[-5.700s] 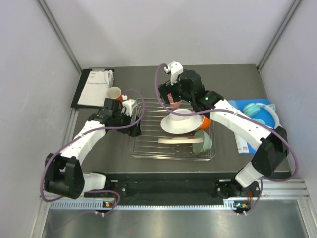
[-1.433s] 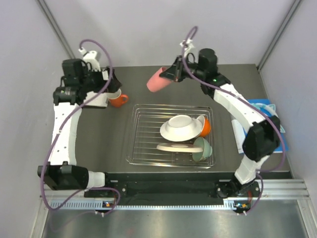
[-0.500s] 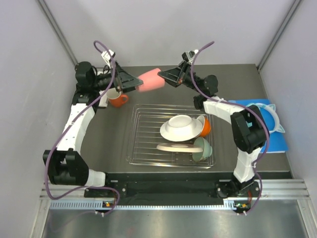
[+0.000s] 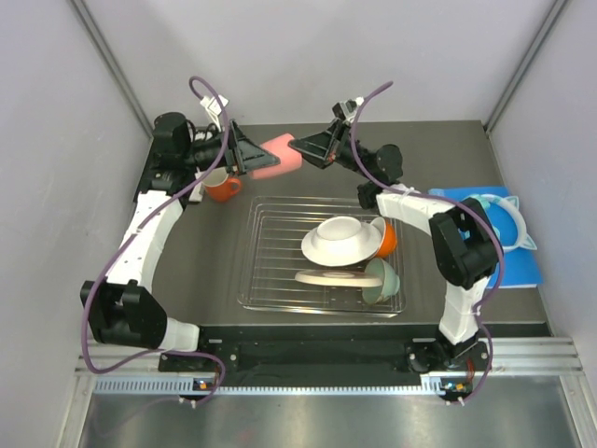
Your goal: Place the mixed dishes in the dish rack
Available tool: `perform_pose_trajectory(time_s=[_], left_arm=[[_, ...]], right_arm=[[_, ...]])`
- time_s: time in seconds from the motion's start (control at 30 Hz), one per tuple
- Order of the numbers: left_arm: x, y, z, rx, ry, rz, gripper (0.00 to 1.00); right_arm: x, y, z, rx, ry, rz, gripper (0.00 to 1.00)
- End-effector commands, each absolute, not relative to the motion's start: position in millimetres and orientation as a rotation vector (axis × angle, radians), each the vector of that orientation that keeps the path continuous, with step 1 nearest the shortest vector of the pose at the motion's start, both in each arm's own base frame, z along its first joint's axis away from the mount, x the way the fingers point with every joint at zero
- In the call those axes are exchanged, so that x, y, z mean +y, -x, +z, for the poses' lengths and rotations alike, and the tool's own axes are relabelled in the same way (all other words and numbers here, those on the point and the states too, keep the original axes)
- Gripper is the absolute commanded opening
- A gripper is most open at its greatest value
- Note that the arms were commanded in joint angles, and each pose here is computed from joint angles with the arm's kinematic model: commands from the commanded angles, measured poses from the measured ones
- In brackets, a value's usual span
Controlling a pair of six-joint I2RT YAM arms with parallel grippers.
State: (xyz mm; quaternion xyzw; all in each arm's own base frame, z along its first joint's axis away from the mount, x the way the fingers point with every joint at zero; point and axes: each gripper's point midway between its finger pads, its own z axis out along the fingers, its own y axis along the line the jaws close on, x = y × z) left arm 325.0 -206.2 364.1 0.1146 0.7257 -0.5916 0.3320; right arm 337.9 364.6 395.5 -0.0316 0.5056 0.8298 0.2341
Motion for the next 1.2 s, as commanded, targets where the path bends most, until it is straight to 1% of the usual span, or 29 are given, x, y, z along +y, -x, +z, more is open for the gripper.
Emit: perform_pose_trajectory(time_s=[0.0, 0.03, 0.07, 0.1, 0.13, 0.17, 0.2, 0.23, 0.27, 0.3, 0.33, 0.37, 0.43, 0.47, 0.5, 0.53, 0.57, 0.6, 0.63, 0.67, 0.7, 0.77, 0.8, 0.83, 0.87, 0.9, 1.1, 1.17], left_arm=[[-205.0, -327.1, 376.2, 1.846, -0.359, -1.479, 0.79], [-204.8, -327.3, 375.5, 1.847, -0.357, -1.476, 0.75], [-204.7, -327.1, 374.6, 1.85, -0.354, -1.476, 0.65], [-204.6, -327.1, 373.8, 1.852, -0.353, -1.476, 0.41], [-204.0, -326.7, 372.7, 1.858, -0.35, -1.468, 0.31], [-203.7, -326.3, 373.6, 1.86, -0.353, -1.462, 0.23], [-203.2, -325.6, 373.0, 1.871, -0.351, -1.456, 0.16], [-202.4, -325.8, 372.5, 1.867, -0.376, -1.431, 0.04], [-200.3, -322.7, 375.0, 1.895, -0.368, -1.417, 0.0], [-198.5, -322.1, 375.7, 1.906, -0.373, -1.395, 0.0], [-195.7, -322.8, 376.0, 1.894, -0.426, -1.337, 0.0], [-191.6, -316.8, 379.6, 1.943, -0.413, -1.306, 0.0], [-182.3, -316.7, 378.4, 1.957, -0.49, -1.182, 0.0], [-175.9, -319.0, 388.8, 1.948, -0.497, -1.104, 0.0], [-170.7, -310.1, 379.6, 2.021, -0.486, -1.078, 0.0], [-166.7, -309.4, 375.6, 2.024, -0.543, -1.02, 0.0], [-162.9, -308.1, 377.2, 2.032, -0.566, -0.975, 0.0], [-153.8, -302.2, 353.0, 2.143, -0.596, -0.911, 0.0], [-151.0, -298.7, 344.1, 2.186, -0.624, -0.882, 0.0], [-146.5, -294.1, 333.9, 2.238, -0.647, -0.854, 0.0], [-136.8, -289.3, 312.6, 2.332, -0.677, -0.789, 0.0], [-134.0, -279.8, 280.5, 2.451, -0.726, -0.75, 0.0], [-133.5, -277.2, 263.9, 2.506, -0.783, -0.689, 0.0], [-134.2, -272.0, 246.9, 2.558, -0.811, -0.68, 0.0], [-134.4, -272.2, 235.2, 2.59, -0.841, -0.651, 0.0], [-139.2, -273.2, 225.3, 2.602, -0.896, -0.587, 0.0], [-161.4, -275.5, 174.9, 2.717, -1.061, -0.46, 0.0], [-164.8, -282.7, 159.4, 2.742, -1.092, -0.394, 0.0]], right_arm=[[364.0, -313.4, 417.3, 1.219, 0.221, 2.304, 0.0], [364.3, -314.3, 415.7, 1.222, 0.217, 2.304, 0.0], [364.9, -314.3, 415.7, 1.221, 0.216, 2.305, 0.0], [365.4, -315.0, 414.9, 1.222, 0.216, 2.304, 0.0], [365.7, -314.9, 415.9, 1.221, 0.221, 2.305, 0.0], [366.2, -314.7, 415.1, 1.226, 0.224, 2.307, 0.01], [366.6, -313.7, 413.5, 1.239, 0.237, 2.306, 0.05], [367.3, -313.2, 410.7, 1.252, 0.24, 2.307, 0.08], [365.1, -313.8, 408.9, 1.262, 0.246, 2.301, 0.22], [363.8, -312.2, 404.9, 1.294, 0.269, 2.294, 0.29], [361.5, -313.0, 397.6, 1.325, 0.269, 2.285, 0.41], [353.7, -317.6, 394.5, 1.34, 0.269, 2.263, 0.99], [338.4, -318.3, 382.6, 1.404, 0.269, 2.222, 0.99], [322.4, -328.1, 379.6, 1.415, 0.246, 2.177, 1.0], [311.6, -326.4, 380.9, 1.437, 0.265, 2.125, 1.0], [301.5, -329.2, 370.2, 1.478, 0.236, 2.09, 1.0], [281.1, -345.3, 362.5, 1.523, 0.162, 2.031, 1.0], [267.4, -341.5, 369.5, 1.504, 0.198, 1.96, 1.0], [255.2, -344.5, 362.8, 1.525, 0.168, 1.918, 1.0], [233.6, -357.9, 357.2, 1.56, 0.092, 1.858, 0.99], [221.7, -353.8, 366.8, 1.531, 0.13, 1.777, 1.0], [196.7, -360.1, 371.2, 1.563, 0.068, 1.67, 1.0], [191.5, -363.8, 375.5, 1.548, 0.119, 1.578, 1.0], [187.4, -368.2, 367.0, 1.618, 0.069, 1.544, 1.0], [182.7, -370.8, 372.1, 1.596, 0.113, 1.445, 1.0], [182.0, -371.9, 379.7, 1.594, 0.123, 1.412, 1.0], [178.8, -363.4, 377.6, 1.602, 0.113, 1.388, 1.0], [178.7, -361.8, 375.6, 1.604, 0.107, 1.387, 1.0]])
